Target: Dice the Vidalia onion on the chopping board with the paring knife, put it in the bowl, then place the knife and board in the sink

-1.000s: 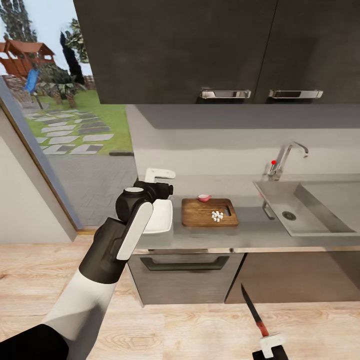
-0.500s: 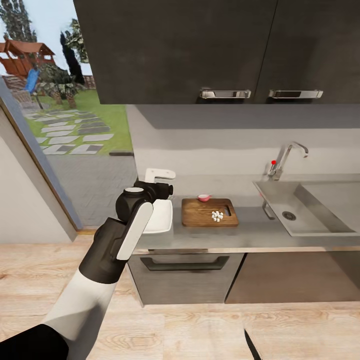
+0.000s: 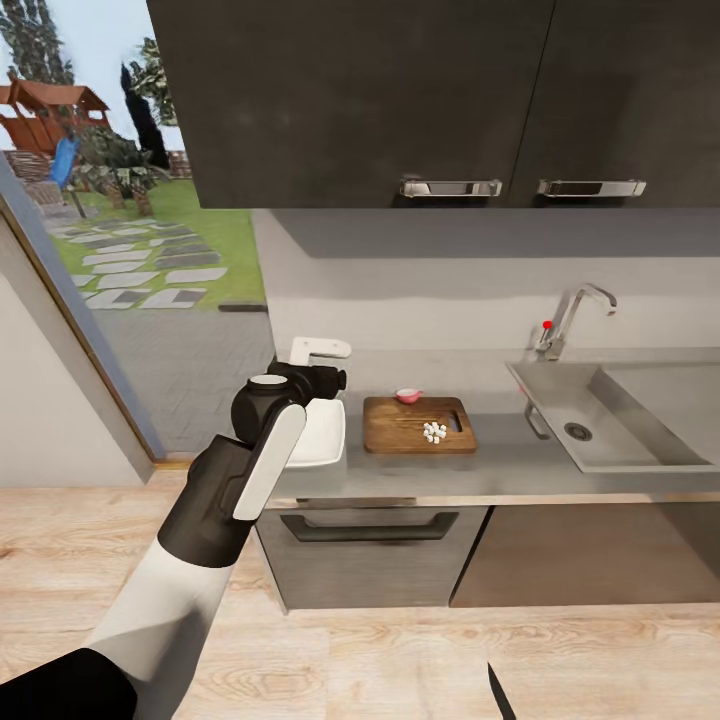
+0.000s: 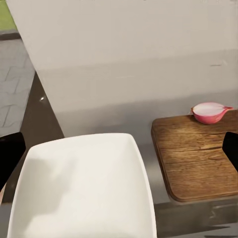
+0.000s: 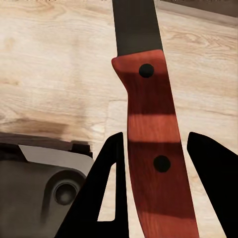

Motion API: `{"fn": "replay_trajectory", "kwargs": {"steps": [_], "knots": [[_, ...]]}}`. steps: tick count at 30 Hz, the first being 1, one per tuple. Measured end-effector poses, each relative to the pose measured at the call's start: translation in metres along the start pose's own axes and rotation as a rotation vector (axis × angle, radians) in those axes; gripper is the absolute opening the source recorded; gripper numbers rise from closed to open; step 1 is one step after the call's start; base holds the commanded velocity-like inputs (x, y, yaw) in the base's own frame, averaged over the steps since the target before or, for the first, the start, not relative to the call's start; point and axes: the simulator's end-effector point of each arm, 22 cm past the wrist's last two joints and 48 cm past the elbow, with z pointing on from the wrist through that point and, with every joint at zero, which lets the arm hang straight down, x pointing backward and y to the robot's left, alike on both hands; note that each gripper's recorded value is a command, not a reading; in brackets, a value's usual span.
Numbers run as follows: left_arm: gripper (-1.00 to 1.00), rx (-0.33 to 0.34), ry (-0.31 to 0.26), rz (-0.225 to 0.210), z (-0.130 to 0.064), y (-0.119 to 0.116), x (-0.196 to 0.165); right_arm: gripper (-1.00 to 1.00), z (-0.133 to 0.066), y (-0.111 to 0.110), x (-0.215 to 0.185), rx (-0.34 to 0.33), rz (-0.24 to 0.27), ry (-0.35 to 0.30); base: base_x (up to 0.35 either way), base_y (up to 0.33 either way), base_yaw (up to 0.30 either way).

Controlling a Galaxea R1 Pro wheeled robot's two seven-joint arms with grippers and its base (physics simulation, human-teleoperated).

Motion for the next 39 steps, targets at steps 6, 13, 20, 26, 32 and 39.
{"fn": "replay_trajectory", "kwargs": {"steps": [6,13,20,26,32,39], "knots": [[1.0,0.003,-0.003,0.0,-0.001,-0.001,-0.001,-1.0,0.0,-0.014,0.002,0.02,-0.001,0.001,0.0,0.0,0.0],[1.0,0.011,0.002,0.004,0.0,-0.003,0.001,-1.0,-0.003,-0.051,0.009,0.11,0.062,0.007,0.098,0.0,0.0],[1.0,0.037,0.012,0.009,0.002,-0.01,0.005,-1.0,-0.007,-0.059,0.016,0.126,0.056,0.024,0.282,-0.11,0.0],[1.0,0.103,0.012,0.01,0.002,-0.025,0.005,-1.0,-0.007,-0.06,0.017,0.129,0.057,0.027,0.181,-0.164,0.0],[1.0,0.107,0.009,0.011,0.001,-0.026,0.005,-1.0,-0.008,-0.062,0.018,0.133,0.056,0.031,0.024,-0.024,-0.089],[1.0,0.105,0.01,0.015,0.0,-0.026,0.004,-1.0,-0.009,-0.064,0.017,0.137,0.054,0.029,0.001,-0.001,-0.227]]}}
